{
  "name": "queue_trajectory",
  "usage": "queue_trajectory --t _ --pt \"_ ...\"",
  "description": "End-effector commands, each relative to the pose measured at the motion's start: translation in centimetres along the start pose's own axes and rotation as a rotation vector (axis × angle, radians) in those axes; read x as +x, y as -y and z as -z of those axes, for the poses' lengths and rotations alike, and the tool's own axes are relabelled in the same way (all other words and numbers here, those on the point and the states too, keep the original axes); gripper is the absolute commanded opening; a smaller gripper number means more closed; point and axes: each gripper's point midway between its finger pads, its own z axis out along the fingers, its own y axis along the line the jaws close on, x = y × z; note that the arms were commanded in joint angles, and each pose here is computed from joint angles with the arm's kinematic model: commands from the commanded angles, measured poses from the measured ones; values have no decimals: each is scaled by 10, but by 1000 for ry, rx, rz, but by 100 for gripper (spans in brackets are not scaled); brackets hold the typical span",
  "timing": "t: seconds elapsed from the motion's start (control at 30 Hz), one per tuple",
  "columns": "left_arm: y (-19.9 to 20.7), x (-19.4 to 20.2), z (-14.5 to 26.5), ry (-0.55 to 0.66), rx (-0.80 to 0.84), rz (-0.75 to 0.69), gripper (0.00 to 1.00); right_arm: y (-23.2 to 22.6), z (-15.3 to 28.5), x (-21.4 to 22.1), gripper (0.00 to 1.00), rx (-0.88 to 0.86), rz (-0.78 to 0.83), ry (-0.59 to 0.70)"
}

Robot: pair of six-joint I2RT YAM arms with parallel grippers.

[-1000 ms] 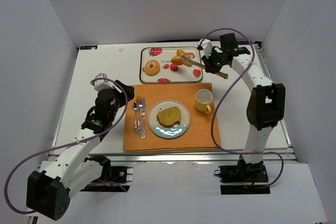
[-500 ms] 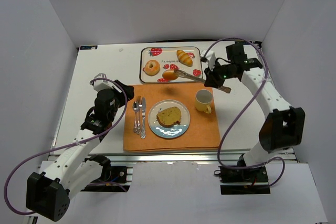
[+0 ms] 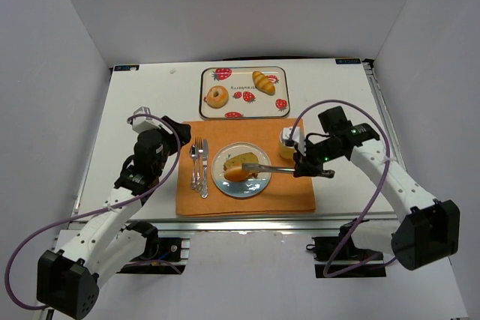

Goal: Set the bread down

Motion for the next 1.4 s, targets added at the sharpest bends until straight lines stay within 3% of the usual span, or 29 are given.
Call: queue_trajectory --t 0.0,0.3,0.5,0.73,0.93,1.37 --pt "0 -4 4 20 11 23 76 -15 4 4 0 -12 86 9" --pt "1 -1 4 12 20 29 76 -26 -3 38 0 -2 62 -61" --pt "1 -1 3 13 21 29 76 -19 -5 46 7 35 51 -95" --pt "-1 -2 6 18 18 30 76 -18 -3 46 32 44 62 -94" --pt "-1 -2 6 19 19 32 76 -25 -1 39 41 30 78 -61" --pt "0 -1 6 15 23 32 76 -25 7 22 44 53 95 -12"
